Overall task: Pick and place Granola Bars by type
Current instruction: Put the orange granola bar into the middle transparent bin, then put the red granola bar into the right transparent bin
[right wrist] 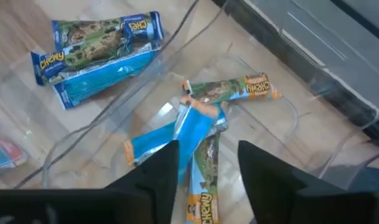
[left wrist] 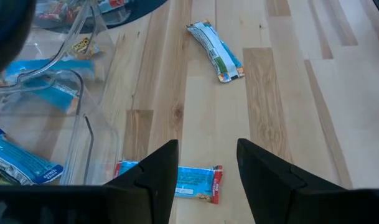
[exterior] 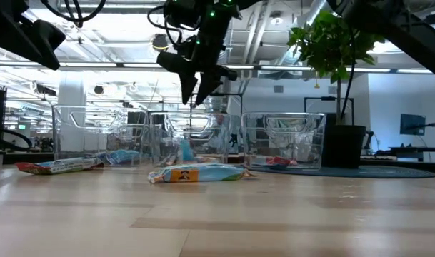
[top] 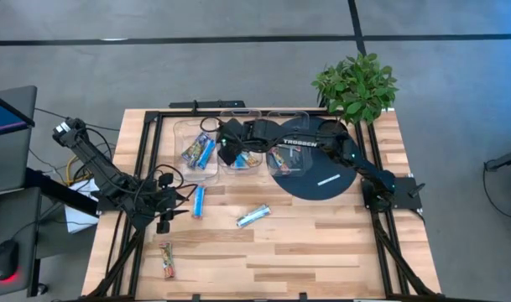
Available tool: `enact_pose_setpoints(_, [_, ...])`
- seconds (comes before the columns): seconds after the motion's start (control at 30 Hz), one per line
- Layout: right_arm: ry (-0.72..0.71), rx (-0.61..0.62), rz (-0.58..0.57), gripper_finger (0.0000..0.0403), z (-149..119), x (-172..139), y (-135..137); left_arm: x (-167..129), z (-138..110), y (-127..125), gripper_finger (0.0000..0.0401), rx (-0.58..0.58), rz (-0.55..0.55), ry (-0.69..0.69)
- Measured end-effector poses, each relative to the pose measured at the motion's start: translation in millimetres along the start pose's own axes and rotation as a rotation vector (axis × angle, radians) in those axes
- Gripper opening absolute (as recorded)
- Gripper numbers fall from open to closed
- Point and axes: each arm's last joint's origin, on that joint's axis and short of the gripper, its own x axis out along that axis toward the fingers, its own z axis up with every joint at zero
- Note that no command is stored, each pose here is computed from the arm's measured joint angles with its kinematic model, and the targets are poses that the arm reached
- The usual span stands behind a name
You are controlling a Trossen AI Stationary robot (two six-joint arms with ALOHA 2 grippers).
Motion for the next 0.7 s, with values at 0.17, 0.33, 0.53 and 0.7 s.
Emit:
enact_pose_setpoints(0.17, [-0.006, -0.077, 0.005, 0.0197, -1.2, -1.5, 3.5, 0.0, 0.0, 0.0, 0.0159, -0.018, 0.0, 0.0])
enact_pose_setpoints(0.33, [0.001, -0.251, -0.021, 0.0209, -14.5, -17.4, 19.4, 0.0, -2.0, 0.2, 0.0159, -0.055, -0.018, 0.032])
enact_pose_setpoints(0.53, [0.057, -0.558, -0.085, 0.0195, -56.6, -62.4, 53.6, 1.5, -6.4, -4.2, 0.0159, -0.109, -0.114, 0.143])
enact_pose_setpoints(0.7, [0.059, -0.709, -0.062, 0.0178, -97.7, -95.8, 89.2, 5.4, -14.0, -20.2, 0.0159, -0.067, -0.288, 0.319])
